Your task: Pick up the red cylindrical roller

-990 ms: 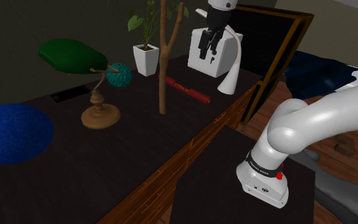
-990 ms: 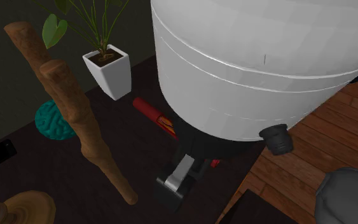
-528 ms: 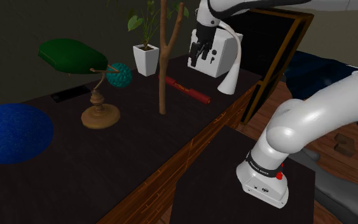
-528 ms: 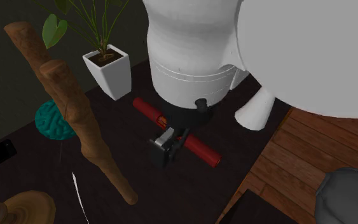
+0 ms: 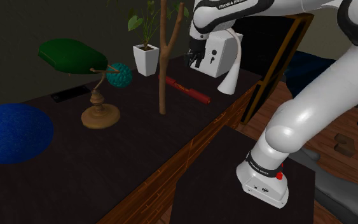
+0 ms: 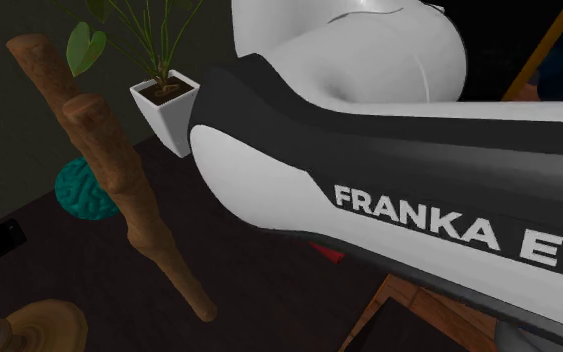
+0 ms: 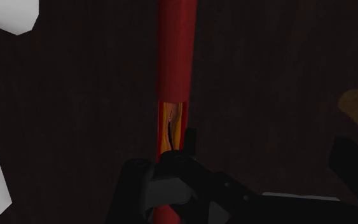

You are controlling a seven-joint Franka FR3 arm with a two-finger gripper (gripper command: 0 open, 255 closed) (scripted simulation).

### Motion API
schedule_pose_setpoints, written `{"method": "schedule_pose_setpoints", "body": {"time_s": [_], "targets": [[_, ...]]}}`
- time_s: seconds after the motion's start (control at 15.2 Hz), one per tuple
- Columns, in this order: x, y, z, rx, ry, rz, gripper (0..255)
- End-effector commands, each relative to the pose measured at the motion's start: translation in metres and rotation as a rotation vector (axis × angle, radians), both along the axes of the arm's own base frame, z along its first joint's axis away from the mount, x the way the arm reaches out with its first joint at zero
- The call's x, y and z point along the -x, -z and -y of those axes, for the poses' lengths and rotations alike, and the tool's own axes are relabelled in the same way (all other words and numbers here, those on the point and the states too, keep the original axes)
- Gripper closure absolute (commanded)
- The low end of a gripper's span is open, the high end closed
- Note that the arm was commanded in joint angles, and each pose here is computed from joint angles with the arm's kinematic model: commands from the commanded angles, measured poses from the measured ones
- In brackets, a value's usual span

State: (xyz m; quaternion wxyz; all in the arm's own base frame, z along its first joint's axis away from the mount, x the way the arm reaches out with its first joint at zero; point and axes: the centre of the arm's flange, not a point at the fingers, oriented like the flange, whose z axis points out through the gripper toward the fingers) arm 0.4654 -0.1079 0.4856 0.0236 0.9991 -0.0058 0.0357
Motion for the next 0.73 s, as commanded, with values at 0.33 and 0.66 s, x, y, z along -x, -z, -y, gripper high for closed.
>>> {"method": "schedule_pose_setpoints", "body": {"time_s": [0.33, 0.66], "targets": [[-0.053, 0.067, 0.048, -0.038, 0.044, -0.023, 0], [-0.088, 0.116, 0.083, -0.066, 0.075, -0.041, 0]]}}
